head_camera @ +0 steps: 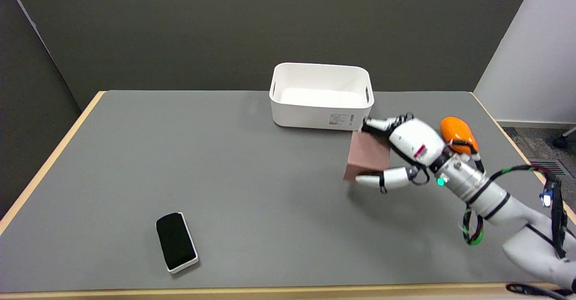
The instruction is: Pick up wooden cube.
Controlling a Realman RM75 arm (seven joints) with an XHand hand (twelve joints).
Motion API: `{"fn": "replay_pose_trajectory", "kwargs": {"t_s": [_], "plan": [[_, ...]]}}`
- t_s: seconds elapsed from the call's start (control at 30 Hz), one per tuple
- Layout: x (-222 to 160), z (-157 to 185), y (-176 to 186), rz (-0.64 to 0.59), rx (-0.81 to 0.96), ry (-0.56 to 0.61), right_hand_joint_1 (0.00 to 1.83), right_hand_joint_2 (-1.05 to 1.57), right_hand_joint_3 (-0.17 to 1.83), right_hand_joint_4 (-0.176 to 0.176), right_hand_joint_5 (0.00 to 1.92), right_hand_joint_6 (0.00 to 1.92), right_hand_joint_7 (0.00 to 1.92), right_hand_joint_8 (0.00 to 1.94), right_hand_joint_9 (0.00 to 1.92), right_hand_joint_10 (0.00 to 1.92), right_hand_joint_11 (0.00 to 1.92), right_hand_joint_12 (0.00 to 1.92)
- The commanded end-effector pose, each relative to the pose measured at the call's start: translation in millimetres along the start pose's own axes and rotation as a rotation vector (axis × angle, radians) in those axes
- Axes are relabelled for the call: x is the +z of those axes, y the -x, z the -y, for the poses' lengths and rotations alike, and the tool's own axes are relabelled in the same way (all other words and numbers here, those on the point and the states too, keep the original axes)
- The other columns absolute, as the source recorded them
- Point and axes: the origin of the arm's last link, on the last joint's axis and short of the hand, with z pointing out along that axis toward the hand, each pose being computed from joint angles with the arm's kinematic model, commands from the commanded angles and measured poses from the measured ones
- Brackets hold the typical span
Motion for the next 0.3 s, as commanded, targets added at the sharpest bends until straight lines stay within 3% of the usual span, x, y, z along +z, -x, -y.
{"fn": "replay_pose_trajectory", "kwargs": {"t_s": [0.03,0.3], "plan": [[91.7,-29.8,-109.0,-0.273,-0.235,0.075,1.21,1.07,0.35,-0.176,0.61,1.45,0.92,1.34,0.87,1.41,0.78,1.92],[169.9,-51.7,-102.6,-0.288,-0.135,0.13,1.21,1.09,0.31,-0.176,0.59,1.47,0.91,1.34,0.87,1.41,0.78,1.92]]}}
